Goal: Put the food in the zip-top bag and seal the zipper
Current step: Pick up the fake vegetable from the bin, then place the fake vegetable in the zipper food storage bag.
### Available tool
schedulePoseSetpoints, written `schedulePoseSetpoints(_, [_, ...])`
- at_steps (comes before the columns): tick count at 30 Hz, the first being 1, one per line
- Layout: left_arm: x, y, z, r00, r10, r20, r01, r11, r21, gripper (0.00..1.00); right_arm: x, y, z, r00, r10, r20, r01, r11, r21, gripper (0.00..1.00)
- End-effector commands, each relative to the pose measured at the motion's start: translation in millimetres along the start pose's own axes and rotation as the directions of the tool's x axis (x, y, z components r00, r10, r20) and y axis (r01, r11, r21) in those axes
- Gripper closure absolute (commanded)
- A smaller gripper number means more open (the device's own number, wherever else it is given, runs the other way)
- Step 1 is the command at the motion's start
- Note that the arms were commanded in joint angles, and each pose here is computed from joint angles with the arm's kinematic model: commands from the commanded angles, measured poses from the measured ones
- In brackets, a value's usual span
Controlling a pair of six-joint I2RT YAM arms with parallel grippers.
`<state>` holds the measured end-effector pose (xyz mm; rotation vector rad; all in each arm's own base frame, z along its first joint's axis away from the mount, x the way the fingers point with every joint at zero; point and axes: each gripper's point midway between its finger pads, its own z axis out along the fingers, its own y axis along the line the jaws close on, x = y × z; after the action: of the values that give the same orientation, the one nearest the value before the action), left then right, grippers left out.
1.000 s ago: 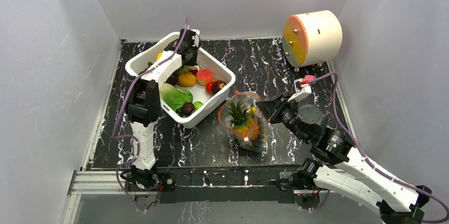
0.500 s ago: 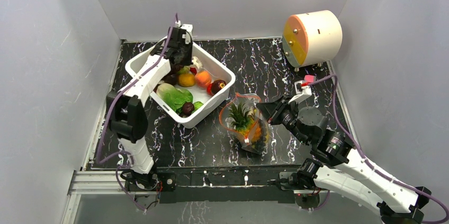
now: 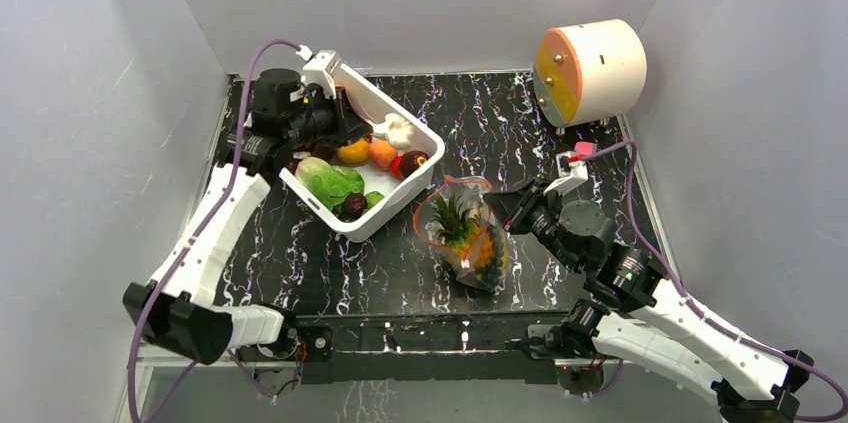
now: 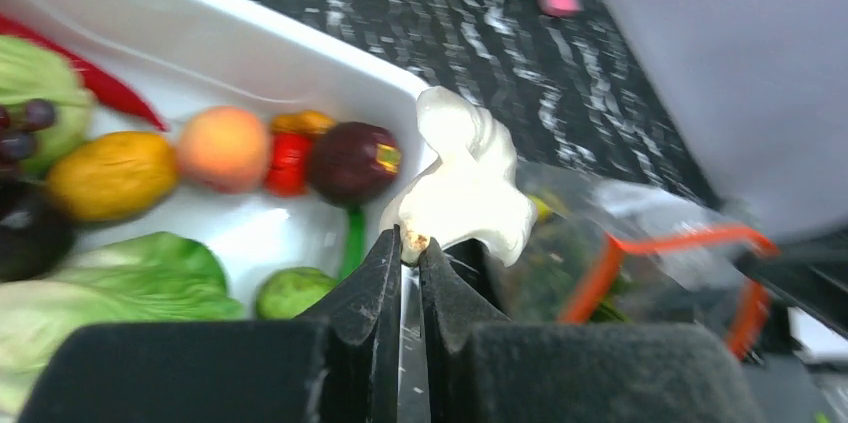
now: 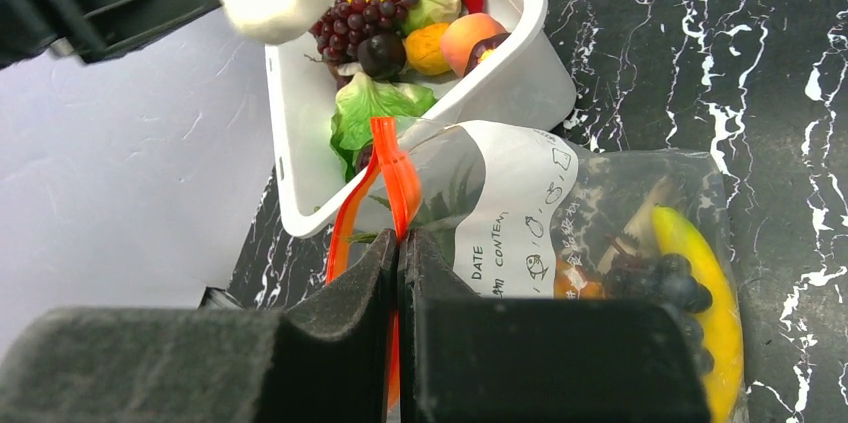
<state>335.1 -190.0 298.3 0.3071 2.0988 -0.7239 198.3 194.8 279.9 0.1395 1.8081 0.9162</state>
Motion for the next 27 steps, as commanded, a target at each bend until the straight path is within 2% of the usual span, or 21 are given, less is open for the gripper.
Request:
schedulePoseSetpoints(1, [2, -70, -38, 1.0, -0.017, 0.007, 0.014, 0.944, 0.33, 1.0, -42, 21, -6, 0.986, 0.089, 0.144, -0.081, 0.995, -0.058, 1.0])
schedulePoseSetpoints(6, [10, -111, -71, 1.0, 0.013, 0.016, -0.02, 0.836, 0.548, 1.0, -53, 21, -7, 0.983, 0.03, 0.179, -0.024, 0.999, -0.039, 1.0])
schedulePoseSetpoints(11, [15, -127, -83, 1.0, 0.011, 0.021, -0.022, 0.774, 0.633, 1.0, -68, 29, -10, 0.978, -0.007, 0.208, 0.016, 0.999, -0.041, 1.0])
schedulePoseSetpoints(19, [56, -118, -49, 0.999, 0.013, -0.033, 0.009, 0.807, 0.591, 1.0, -65, 34, -5, 0.981, 0.001, 0.195, 0.01, 0.998, -0.056, 1.0])
schedulePoseSetpoints(24, [75, -138, -37, 0.993, 0.104, -0.047, -0.053, 0.782, 0.621, 1.0, -65, 38, -4, 0.981, 0.015, 0.195, 0.0, 0.997, -0.075, 1.0])
schedulePoseSetpoints(27, [81, -142, -27, 0.99, 0.132, -0.052, -0.075, 0.796, 0.601, 1.0, -61, 41, -2, 0.983, 0.027, 0.181, -0.01, 0.995, -0.095, 1.0])
